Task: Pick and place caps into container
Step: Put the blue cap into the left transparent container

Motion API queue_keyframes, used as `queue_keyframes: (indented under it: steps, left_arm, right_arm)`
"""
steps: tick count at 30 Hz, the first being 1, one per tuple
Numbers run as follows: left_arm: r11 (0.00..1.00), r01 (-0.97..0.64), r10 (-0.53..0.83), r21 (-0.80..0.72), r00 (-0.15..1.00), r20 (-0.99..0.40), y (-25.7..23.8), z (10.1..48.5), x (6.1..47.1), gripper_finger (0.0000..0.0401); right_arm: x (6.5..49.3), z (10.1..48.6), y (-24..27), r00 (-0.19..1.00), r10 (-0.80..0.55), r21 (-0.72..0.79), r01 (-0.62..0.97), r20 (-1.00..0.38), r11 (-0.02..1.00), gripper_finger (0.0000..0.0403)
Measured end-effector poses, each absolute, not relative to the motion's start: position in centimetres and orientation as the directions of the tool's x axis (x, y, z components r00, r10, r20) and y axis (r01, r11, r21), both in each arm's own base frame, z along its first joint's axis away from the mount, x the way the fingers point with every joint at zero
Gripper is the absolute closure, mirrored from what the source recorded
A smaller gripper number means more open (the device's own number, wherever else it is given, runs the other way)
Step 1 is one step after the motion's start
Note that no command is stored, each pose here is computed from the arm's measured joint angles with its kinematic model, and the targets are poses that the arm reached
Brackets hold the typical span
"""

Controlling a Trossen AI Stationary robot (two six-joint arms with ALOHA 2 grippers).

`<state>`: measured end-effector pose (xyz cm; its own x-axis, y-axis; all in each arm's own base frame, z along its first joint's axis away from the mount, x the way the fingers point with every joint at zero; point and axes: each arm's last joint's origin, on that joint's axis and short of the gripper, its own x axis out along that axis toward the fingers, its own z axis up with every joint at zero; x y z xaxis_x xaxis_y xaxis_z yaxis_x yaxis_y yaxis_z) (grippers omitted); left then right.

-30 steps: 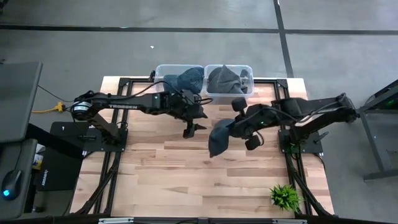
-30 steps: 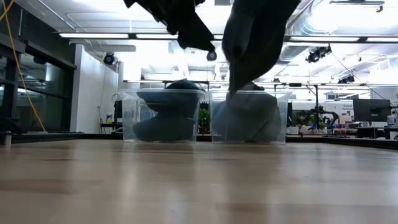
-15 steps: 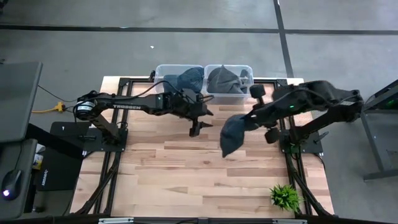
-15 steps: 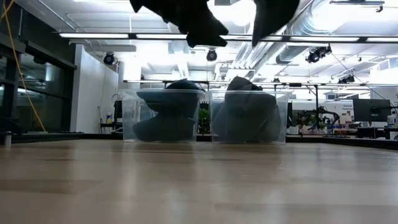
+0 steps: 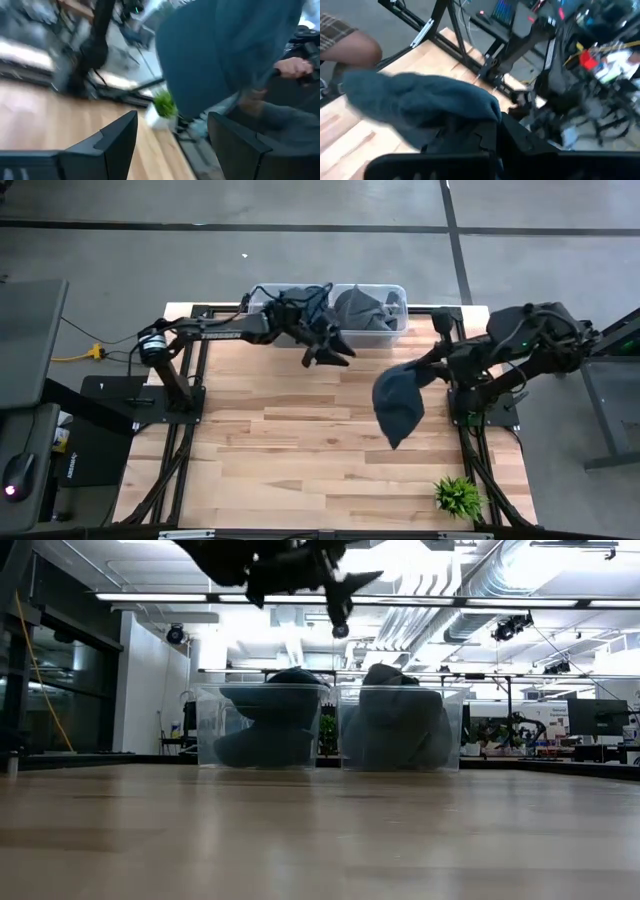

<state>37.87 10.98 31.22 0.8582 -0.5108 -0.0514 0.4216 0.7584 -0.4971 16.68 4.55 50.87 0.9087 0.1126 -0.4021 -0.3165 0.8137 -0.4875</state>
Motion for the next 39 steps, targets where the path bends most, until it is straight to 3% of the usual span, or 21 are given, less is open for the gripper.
queue_keyframes:
  steps: [9, 30, 39]
  left_arm:
    - [0.638, 0.423, -0.549, -0.643, 0.836, 0.005, 11.3, 29.3, 39.5, 0.0162]
    - [0.665, 0.397, -0.501, -0.633, 0.865, 0.017, 11.4, 29.7, 39.5, 0.0162]
    - [0.652, 0.450, -0.542, -0.610, 0.840, 0.040, 10.1, 30.0, 39.8, 0.0162]
  right_arm:
    - [18.0, 50.9, 4.6, 0.917, 0.119, -0.585, -0.339, -0.381, 0.737, 0.0402]
    - [19.1, 50.6, 2.9, 0.914, 0.100, -0.617, -0.343, -0.394, 0.708, 0.0402]
    - [20.5, 50.4, 1.6, 0.913, 0.114, -0.626, -0.355, -0.391, 0.694, 0.0403]
